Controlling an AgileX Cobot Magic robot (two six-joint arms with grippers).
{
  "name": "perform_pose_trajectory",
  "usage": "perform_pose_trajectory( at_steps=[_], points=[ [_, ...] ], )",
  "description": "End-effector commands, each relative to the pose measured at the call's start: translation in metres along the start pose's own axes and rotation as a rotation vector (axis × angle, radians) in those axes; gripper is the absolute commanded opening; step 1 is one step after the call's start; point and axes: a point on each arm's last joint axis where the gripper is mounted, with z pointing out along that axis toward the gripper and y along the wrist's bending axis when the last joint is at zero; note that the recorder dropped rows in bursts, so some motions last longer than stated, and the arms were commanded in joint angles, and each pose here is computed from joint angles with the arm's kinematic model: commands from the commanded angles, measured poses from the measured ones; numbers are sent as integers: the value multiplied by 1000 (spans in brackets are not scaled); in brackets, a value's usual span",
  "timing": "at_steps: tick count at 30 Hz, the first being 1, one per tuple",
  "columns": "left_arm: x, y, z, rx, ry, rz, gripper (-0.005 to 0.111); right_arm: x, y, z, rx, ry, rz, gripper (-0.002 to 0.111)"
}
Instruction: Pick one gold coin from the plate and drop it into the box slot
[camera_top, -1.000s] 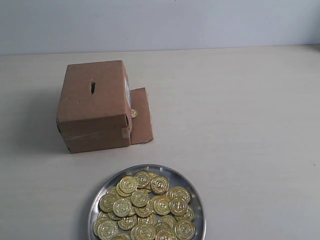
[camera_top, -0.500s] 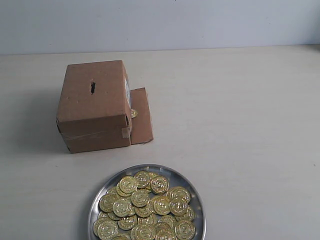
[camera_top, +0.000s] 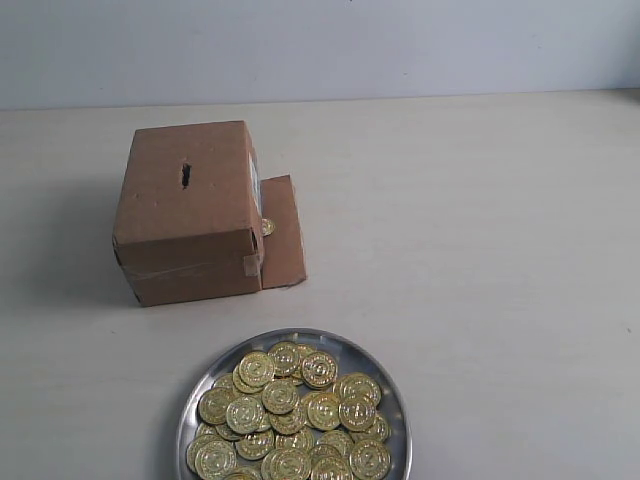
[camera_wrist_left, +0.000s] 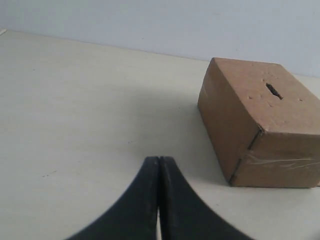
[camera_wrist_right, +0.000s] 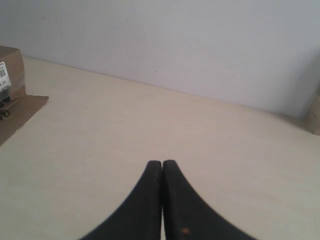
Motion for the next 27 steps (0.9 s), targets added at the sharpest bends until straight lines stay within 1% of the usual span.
perform_pose_trajectory(
  at_steps=[1,8,10,12,14,27],
  points=[
    [-2,0,0,5,-22,6,0,1,0,0,2,2,11,0],
    [-1,0,0,4,-17,9,0,1,0,0,2,2,11,0],
    [-1,0,0,4,-17,66,0,1,0,0,2,2,11,0],
    [-2,0,0,3,-19,192,0,1,0,0,2,2,11,0],
    [-2,0,0,2,-19,254,0,1,0,0,2,2,11,0],
    [-1,0,0,2,-17,253,0,1,0,0,2,2,11,0]
  ],
)
